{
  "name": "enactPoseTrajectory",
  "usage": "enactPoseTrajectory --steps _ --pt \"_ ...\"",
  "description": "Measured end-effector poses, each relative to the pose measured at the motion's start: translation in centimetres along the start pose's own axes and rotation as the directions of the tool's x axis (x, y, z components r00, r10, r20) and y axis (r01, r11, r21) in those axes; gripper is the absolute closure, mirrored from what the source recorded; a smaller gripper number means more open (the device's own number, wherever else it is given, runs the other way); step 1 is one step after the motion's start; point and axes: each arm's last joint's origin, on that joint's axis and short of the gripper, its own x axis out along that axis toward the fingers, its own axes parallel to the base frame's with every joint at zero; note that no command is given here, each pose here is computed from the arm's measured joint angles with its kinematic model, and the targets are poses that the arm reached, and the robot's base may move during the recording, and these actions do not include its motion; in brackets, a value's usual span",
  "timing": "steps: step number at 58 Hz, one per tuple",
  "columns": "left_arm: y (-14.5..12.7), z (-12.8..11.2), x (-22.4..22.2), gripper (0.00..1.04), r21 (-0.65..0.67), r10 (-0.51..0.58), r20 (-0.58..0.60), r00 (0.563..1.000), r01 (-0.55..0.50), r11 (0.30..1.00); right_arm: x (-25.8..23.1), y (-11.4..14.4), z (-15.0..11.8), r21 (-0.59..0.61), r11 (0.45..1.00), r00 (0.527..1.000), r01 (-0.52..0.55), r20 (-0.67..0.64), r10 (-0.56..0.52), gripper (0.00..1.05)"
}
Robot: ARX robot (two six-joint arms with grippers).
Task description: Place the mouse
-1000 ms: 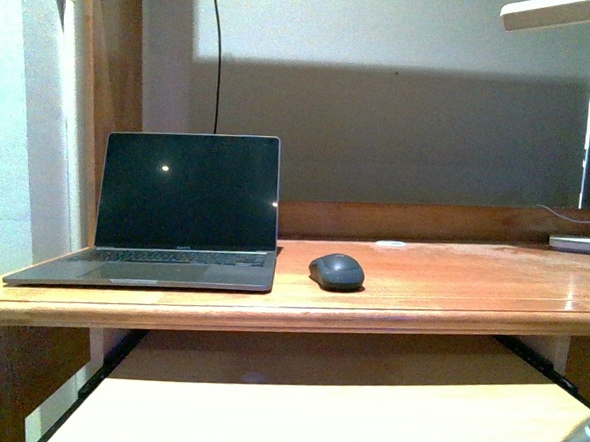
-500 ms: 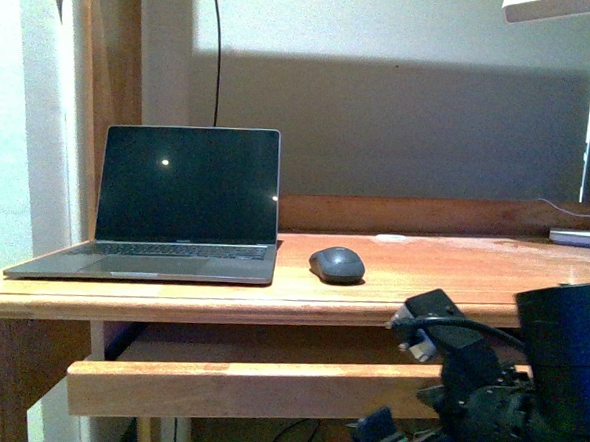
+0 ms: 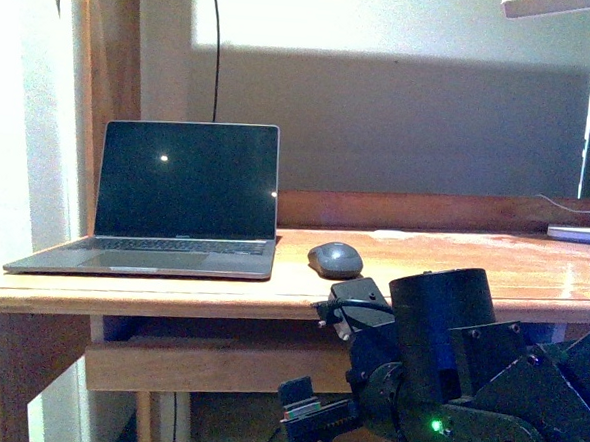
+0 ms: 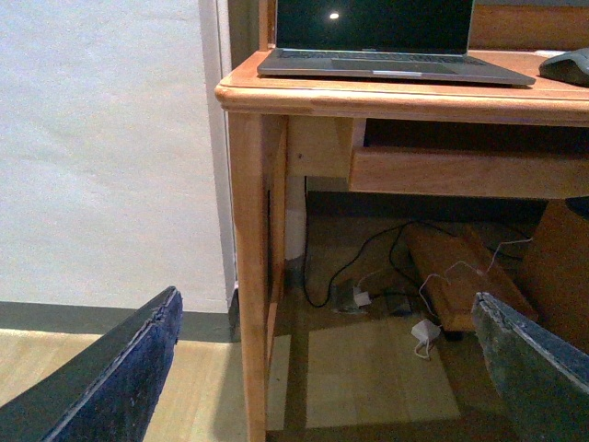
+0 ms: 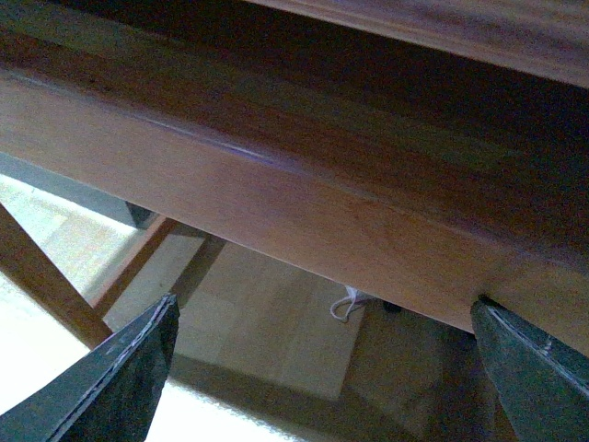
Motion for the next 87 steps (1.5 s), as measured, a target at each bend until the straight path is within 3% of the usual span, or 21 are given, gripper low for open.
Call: enactPoseTrajectory --steps 10,22,28,43,46,47,52,57,59,63,83,87 --pt "0.0 0.0 0.0 0.08 0.000 0.000 0.000 1.000 0.000 1.000 -2.3 -1.9 0.8 0.097 0.995 0.998 0.019 0.061 -0.025 0.07" --pt "0.0 0.0 0.0 0.08 0.000 0.000 0.000 1.000 0.000 1.000 -10.7 -5.2 2.4 0.203 0.979 0.983 -0.018 0.185 -0.020 0.07" --pt "0.0 0.0 0.0 0.08 0.000 0.000 0.000 1.000 0.000 1.000 -16.5 -5.7 0.6 0.258 0.962 0.980 -0.088 0.198 0.037 0.07" --pt "0.0 0.0 0.0 0.08 0.000 0.000 0.000 1.000 0.000 1.000 -25.1 -6.3 -2.7 0.382 0.912 0.967 -0.152 0.250 0.057 0.07" --pt "0.0 0.0 0.0 0.08 0.000 0.000 0.000 1.000 0.000 1.000 -26.2 -6.3 -3.4 0.406 0.902 0.966 -0.150 0.253 0.047 0.07" --pt "0.0 0.0 0.0 0.08 0.000 0.000 0.000 1.000 0.000 1.000 -28.9 -6.2 -5.3 0.455 0.881 0.967 -0.133 0.255 0.014 0.07" --pt "0.0 0.0 0.0 0.08 0.000 0.000 0.000 1.000 0.000 1.000 -30.3 -6.2 -6.4 0.486 0.868 0.969 -0.099 0.246 -0.027 0.07" --pt "0.0 0.0 0.0 0.08 0.000 0.000 0.000 1.000 0.000 1.000 -31.3 -6.3 -7.2 0.438 0.887 0.939 0.144 0.223 -0.263 0.19" --pt "0.0 0.0 0.0 0.08 0.000 0.000 0.000 1.000 0.000 1.000 -31.8 -6.6 -7.5 0.389 0.879 0.902 0.278 0.210 -0.378 0.26" --pt "0.0 0.0 0.0 0.08 0.000 0.000 0.000 1.000 0.000 1.000 -32.3 -6.9 -7.5 0.335 0.861 0.858 0.383 0.217 -0.466 0.36" --pt "0.0 0.0 0.0 0.08 0.000 -0.002 0.000 1.000 0.002 1.000 -32.8 -6.3 -8.8 0.240 0.876 0.859 0.417 0.212 -0.467 0.99" --pt "0.0 0.0 0.0 0.08 0.000 -0.002 0.000 1.000 0.002 1.000 -32.9 -6.2 -8.9 0.235 0.877 0.859 0.418 0.212 -0.466 1.02"
